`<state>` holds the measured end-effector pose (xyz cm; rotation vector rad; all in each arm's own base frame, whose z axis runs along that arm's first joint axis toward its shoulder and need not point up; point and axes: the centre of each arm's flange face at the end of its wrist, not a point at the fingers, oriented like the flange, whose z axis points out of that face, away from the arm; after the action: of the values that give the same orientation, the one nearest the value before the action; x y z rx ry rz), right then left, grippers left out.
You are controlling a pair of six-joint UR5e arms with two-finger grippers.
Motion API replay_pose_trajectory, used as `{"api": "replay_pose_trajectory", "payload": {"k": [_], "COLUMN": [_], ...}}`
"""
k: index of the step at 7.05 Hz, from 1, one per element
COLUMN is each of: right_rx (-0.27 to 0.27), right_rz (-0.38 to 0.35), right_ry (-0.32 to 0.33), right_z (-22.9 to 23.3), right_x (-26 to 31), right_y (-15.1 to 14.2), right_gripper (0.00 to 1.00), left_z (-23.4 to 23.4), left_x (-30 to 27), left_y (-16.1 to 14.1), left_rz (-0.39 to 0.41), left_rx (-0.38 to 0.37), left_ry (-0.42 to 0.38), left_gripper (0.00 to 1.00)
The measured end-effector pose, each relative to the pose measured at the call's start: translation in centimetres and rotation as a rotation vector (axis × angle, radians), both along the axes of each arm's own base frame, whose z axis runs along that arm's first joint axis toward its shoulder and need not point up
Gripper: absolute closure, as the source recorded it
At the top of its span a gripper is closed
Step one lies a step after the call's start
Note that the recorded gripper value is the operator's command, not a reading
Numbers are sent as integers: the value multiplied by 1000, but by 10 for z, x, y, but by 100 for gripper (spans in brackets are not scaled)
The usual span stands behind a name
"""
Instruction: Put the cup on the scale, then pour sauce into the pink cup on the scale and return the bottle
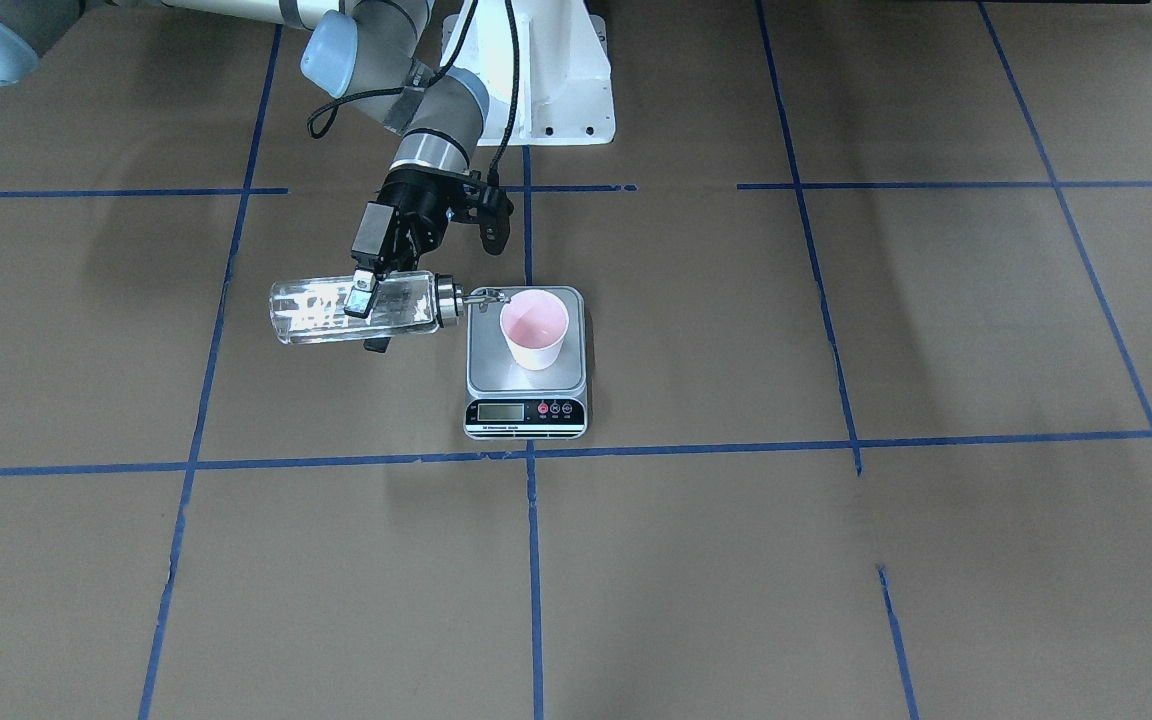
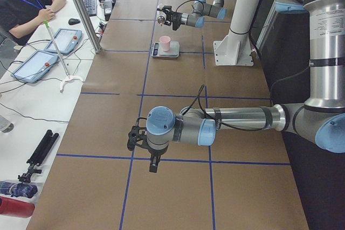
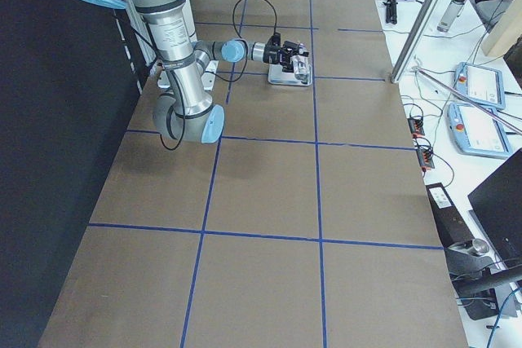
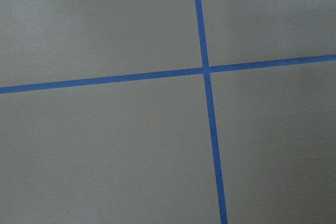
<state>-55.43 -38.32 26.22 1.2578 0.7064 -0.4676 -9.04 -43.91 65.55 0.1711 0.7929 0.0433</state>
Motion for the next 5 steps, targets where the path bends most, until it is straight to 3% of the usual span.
{"api": "replay_pose_trajectory", "payload": {"k": [5], "right_rx": [58], "right_rz": [17], "right_ry": [45], "right_z": [0], "right_x": [5], "right_y": [-4], "right_gripper": [100], "left_z": [0], "left_x": [1], "left_y": [0], "left_rz": [1], "left_rx": [1], "left_ry": [1], "left_gripper": [0]}}
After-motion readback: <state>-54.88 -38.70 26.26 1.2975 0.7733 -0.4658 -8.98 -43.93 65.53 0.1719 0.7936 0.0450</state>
